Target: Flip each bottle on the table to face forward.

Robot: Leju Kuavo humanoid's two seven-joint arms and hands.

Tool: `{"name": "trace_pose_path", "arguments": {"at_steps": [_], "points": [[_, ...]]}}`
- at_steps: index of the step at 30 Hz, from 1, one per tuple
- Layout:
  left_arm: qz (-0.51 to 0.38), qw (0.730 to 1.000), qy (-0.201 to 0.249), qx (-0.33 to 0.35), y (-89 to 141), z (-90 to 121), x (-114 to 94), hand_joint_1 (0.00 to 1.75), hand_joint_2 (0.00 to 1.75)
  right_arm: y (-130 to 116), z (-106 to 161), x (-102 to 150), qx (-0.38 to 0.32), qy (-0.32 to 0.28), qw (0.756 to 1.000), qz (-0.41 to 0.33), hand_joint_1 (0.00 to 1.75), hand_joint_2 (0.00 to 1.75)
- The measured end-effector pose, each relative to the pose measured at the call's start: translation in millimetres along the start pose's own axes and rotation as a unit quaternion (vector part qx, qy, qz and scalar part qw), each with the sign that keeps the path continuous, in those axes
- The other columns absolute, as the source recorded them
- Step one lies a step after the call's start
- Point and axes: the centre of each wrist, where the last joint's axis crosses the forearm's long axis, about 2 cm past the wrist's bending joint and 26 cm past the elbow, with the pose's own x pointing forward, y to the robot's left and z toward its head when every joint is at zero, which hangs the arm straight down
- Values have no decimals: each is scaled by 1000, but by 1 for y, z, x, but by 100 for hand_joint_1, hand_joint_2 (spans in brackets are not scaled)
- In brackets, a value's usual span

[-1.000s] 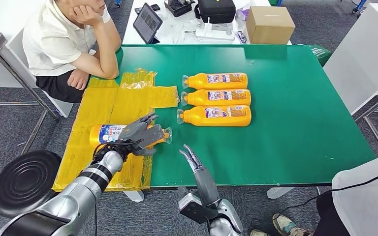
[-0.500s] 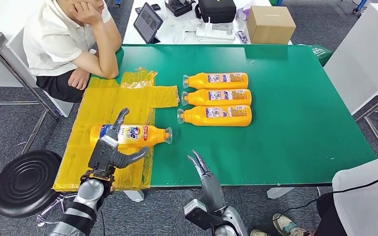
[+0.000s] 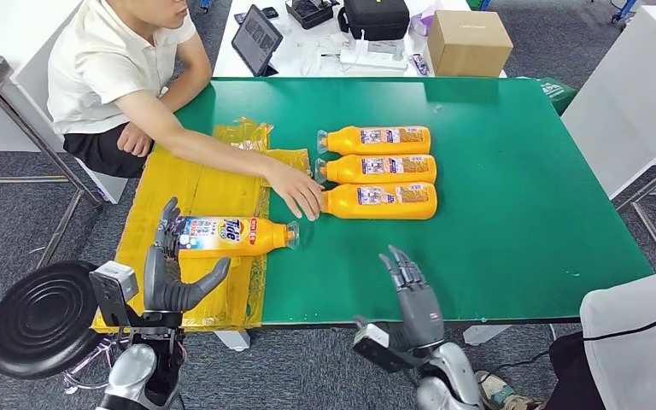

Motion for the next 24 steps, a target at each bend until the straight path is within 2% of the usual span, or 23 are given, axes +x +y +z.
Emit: {"name": "trace_pose_path", "arguments": {"at_steps": [5,18,24], "points": [[4,1000,-1,13,-15,13,-1,0,175,-27,-12,-36,-4,17,999,47,0,175],[-17,1000,-12,-16,-35,16,0,0,175,-51,-44,-83,59,51,988,133,0,175],[-25,999,-19,-18,-37,14,2,0,175,-57,-53,-95,81,67,984,147,0,175]]}}
